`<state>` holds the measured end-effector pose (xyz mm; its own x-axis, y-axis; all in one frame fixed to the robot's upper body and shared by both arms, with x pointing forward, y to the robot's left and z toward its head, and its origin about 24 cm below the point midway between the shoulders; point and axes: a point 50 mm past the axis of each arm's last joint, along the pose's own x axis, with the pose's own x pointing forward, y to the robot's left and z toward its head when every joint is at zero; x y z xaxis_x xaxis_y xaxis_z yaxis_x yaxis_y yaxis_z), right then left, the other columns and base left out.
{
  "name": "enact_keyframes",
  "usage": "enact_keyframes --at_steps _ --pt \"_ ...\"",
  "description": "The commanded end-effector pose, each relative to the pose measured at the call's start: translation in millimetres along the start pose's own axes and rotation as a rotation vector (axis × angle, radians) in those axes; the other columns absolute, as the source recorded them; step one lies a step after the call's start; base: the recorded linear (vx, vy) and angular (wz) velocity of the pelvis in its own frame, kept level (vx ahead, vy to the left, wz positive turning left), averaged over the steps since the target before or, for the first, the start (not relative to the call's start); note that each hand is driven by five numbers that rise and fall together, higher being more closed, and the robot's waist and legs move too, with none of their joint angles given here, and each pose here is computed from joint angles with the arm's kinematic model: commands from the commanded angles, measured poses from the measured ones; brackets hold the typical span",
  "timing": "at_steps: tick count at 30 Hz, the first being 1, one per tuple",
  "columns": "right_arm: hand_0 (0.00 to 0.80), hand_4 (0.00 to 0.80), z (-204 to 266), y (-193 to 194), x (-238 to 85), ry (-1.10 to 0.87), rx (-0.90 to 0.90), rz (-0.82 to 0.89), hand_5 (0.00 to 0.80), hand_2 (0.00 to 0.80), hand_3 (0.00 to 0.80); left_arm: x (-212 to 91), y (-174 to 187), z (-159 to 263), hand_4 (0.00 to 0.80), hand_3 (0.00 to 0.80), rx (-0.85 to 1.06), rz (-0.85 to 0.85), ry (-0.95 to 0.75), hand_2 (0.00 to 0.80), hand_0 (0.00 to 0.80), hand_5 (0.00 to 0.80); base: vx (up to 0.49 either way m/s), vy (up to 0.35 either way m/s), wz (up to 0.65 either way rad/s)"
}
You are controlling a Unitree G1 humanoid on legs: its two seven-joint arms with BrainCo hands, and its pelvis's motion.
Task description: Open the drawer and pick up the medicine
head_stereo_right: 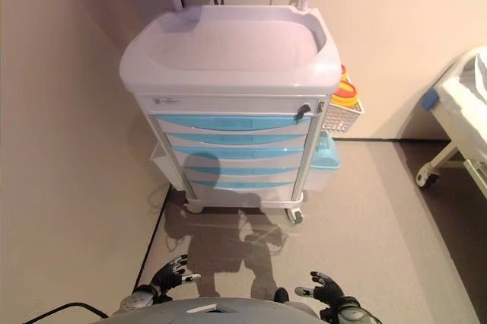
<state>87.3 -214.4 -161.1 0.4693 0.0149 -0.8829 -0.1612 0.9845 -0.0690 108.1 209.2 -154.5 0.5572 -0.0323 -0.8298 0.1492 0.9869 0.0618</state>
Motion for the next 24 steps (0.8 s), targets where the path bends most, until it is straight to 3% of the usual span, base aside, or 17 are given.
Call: enact_keyframes --at_steps 1,16,24 --pt "0.0 0.0 28.5 8.0 9.1 -0.078 -0.041 0.024 0.0 0.0 0.0 7.1 -4.4 15.3 0.0 0.0 -0.053 -0.014 -0.042 0.0 0.0 0.0 0.027 0.014 -0.03" --pt "0.0 0.0 24.9 7.1 8.1 -0.075 -0.018 0.006 0.0 0.0 0.0 3.8 7.2 -3.3 0.0 0.0 -0.187 0.134 0.093 0.0 0.0 0.0 0.039 0.0 -0.01" --pt "0.0 0.0 27.1 2.4 7.6 -0.084 -0.019 -0.009 0.0 0.0 0.0 4.3 19.1 4.4 0.0 0.0 -0.291 0.189 0.053 0.0 0.0 0.0 0.034 0.035 -0.01"
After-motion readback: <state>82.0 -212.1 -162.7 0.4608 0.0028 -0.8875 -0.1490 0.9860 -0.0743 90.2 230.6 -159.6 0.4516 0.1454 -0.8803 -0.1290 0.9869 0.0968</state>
